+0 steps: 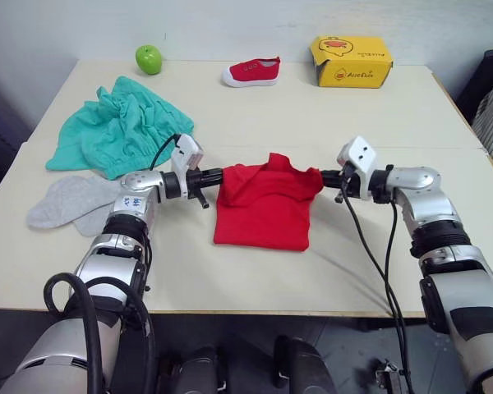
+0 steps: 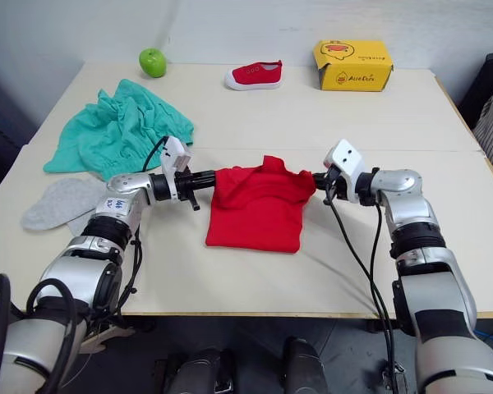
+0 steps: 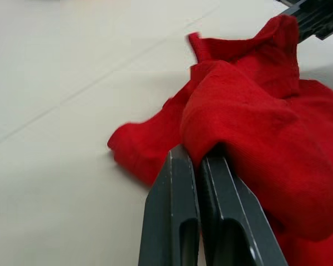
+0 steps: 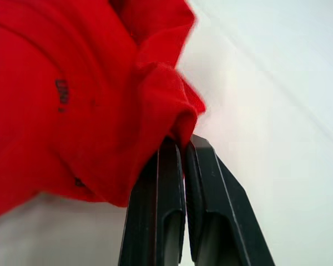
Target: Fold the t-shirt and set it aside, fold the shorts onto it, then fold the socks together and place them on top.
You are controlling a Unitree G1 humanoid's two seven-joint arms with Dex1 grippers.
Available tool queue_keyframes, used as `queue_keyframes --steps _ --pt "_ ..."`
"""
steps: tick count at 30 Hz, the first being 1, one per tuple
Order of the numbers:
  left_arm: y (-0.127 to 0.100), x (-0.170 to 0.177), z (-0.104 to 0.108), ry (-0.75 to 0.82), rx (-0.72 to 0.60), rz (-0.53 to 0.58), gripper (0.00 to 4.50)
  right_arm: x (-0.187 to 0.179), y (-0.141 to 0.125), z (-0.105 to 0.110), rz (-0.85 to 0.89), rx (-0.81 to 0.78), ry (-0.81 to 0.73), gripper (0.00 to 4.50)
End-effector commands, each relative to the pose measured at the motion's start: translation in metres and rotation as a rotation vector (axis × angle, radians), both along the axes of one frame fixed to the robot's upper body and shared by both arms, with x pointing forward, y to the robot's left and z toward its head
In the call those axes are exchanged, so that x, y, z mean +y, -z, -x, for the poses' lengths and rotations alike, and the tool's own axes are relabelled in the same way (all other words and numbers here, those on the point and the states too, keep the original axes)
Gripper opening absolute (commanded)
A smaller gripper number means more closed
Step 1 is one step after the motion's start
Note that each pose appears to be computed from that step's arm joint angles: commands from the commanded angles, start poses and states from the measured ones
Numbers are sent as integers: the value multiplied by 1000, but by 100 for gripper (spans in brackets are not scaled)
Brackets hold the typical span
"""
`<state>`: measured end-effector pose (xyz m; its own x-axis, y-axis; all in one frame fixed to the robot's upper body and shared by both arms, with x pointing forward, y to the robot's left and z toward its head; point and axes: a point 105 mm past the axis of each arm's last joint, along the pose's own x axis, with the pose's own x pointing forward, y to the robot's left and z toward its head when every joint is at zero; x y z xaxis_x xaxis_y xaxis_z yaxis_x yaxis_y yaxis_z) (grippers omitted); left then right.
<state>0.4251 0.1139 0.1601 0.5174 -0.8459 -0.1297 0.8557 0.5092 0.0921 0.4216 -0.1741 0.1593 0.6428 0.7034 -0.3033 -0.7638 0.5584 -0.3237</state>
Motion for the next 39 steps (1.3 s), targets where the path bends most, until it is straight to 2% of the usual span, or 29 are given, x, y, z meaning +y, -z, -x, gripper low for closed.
queue_keyframes --steps 1,2,3,7,9,11,14,17,21,24,27,29,31,35,38,39 --pt "-19 6 -12 -95 -39 27 68 -4 -13 -8 -128 -27 83 0" --pt "-20 8 -14 -120 -41 27 103 -5 -15 -10 -146 -46 111 49" --pt "-20 11 -17 -150 -51 22 131 -7 -14 -11 -149 -51 125 71" --pt "-19 33 -25 -295 -75 7 253 -24 -16 -14 -165 -110 224 203" --pt "-23 51 -30 -397 -105 24 319 -47 -21 -17 -181 -149 335 276" --pt "-27 64 -29 -437 -101 84 379 -67 -29 -16 -202 -194 408 341" --pt "-27 72 -25 -421 -100 107 382 -76 -38 -7 -209 -249 373 448" --pt "-14 72 -16 -345 -80 33 382 -70 -35 8 -217 -237 262 448" --pt "6 78 -8 -321 -4 -36 446 -48 -21 36 -173 -205 107 450" --pt "7 82 1 -269 -38 -94 446 -21 -16 61 -139 -211 -32 450" --pt "-11 78 28 -80 -242 -131 446 18 -2 96 -67 -212 -221 450" --pt "-15 72 48 49 -326 -146 446 35 5 109 -55 -209 -279 450" --pt "-12 65 62 137 -357 -175 446 48 8 113 -47 -219 -297 450" --pt "14 41 77 267 -398 -336 446 68 25 110 32 -255 -321 450" --pt "29 32 69 233 -414 -393 450 75 32 95 98 -312 -304 392" --pt "34 31 67 223 -407 -410 450 78 35 91 111 -321 -300 357"
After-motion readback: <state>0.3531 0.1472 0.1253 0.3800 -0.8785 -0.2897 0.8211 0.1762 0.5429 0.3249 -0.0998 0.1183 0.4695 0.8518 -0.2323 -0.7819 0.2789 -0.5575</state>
